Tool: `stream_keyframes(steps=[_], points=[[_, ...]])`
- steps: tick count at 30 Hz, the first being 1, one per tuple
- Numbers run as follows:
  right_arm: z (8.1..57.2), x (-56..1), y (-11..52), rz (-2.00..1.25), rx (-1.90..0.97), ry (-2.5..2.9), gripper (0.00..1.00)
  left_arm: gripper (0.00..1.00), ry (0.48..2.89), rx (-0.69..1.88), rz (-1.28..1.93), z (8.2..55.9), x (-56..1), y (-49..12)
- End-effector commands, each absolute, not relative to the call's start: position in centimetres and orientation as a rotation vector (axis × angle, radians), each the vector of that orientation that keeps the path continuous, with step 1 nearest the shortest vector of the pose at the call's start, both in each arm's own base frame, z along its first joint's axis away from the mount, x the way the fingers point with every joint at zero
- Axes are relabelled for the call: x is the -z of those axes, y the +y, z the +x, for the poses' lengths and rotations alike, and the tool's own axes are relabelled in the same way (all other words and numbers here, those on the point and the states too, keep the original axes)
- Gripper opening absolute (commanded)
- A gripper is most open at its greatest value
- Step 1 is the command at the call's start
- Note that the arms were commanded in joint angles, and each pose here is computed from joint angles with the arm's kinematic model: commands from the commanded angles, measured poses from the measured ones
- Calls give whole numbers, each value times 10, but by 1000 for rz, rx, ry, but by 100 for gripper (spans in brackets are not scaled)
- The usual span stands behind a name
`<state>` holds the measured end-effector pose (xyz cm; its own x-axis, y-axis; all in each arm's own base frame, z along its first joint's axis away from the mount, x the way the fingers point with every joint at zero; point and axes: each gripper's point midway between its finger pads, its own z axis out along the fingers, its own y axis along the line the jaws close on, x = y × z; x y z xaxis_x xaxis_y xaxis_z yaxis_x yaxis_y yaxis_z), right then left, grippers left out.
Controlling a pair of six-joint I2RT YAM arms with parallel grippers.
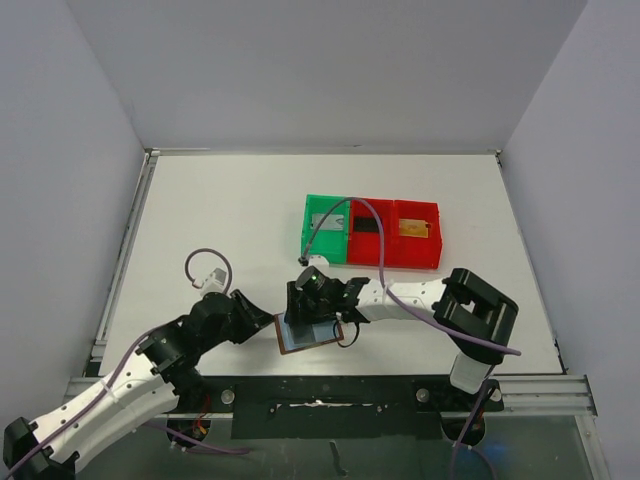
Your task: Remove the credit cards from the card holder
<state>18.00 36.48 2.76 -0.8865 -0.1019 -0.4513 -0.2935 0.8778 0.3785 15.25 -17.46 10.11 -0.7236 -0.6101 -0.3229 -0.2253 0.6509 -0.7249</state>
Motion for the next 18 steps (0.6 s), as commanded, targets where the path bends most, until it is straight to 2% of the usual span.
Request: stream_keyframes(steps=[1,7,18], points=[[171,-16,358,-222,-747,2670,53,30,2325,1087,-495,151,-108,-208],[169,-13,355,-187,-797,2672,53,30,2384,1150,-392,147,-95,-228],[169,-10,354,-164,-838,2673,53,29,2479,976,-435,151,-64,-219]])
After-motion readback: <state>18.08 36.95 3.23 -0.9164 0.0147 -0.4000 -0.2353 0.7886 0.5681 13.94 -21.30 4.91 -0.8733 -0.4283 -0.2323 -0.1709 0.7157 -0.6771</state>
